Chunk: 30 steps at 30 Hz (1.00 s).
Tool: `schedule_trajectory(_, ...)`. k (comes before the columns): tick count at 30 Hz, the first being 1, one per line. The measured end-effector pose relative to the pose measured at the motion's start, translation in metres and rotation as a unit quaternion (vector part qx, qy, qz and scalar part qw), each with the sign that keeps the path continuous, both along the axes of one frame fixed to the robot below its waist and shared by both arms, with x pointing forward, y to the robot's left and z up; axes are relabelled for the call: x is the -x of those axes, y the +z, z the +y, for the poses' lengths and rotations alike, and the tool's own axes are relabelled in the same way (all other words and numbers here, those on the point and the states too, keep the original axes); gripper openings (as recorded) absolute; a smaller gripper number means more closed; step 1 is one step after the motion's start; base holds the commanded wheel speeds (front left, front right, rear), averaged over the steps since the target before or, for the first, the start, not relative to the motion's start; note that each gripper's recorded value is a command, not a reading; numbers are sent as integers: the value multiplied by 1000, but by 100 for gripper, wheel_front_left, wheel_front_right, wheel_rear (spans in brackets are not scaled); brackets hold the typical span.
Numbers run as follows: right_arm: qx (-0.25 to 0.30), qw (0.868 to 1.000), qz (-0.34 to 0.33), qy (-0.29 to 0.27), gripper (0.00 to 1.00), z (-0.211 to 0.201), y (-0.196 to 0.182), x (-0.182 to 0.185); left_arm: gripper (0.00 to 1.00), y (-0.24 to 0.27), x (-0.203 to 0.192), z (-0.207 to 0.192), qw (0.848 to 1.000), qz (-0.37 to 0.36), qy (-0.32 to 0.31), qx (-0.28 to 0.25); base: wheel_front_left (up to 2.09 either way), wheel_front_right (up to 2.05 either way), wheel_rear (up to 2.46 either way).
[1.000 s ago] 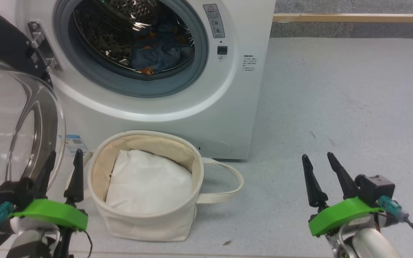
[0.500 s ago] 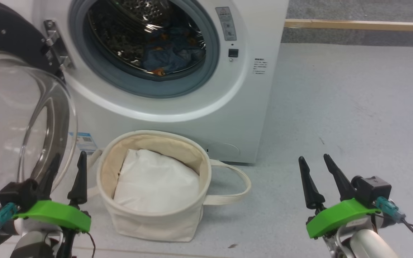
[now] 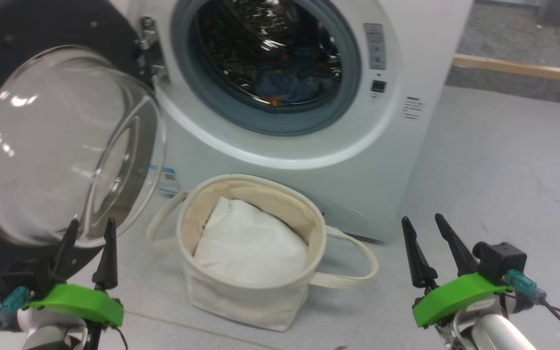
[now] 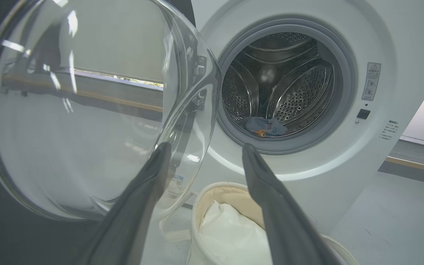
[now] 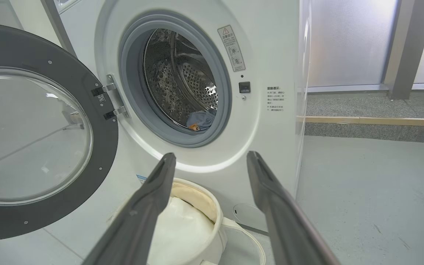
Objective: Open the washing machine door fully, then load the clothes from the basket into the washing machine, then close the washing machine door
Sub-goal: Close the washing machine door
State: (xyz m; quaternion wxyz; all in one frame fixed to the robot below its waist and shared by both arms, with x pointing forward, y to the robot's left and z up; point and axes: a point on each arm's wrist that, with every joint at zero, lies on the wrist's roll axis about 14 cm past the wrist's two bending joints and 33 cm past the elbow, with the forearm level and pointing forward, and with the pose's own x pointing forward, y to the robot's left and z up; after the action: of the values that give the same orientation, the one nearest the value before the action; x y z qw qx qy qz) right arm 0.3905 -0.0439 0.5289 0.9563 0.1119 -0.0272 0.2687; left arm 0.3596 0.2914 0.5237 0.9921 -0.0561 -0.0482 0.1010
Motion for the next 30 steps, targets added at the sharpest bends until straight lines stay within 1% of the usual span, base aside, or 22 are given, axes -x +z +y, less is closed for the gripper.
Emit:
schedule_trajectory(9, 2, 998, -4, 67, 100, 50, 4, 2, 100, -2, 53, 50, 996, -2, 87, -1, 0, 0, 0)
schedule_trajectory(18, 1, 991, 3, 135, 100, 99, 1, 15, 100, -3, 109, 92, 986, -11, 168, 6, 0, 0, 0)
schedule_trajectory(24, 4, 986, 8, 167, 100, 120, -2, 18, 100, -10, 127, 102, 981, -2, 194, 9, 0, 0, 0)
schedule_trajectory(30, -3, 981, 0, 193, 100, 140, 5, 13, 100, -8, 139, 112, 976, -4, 217, 6, 0, 0, 0)
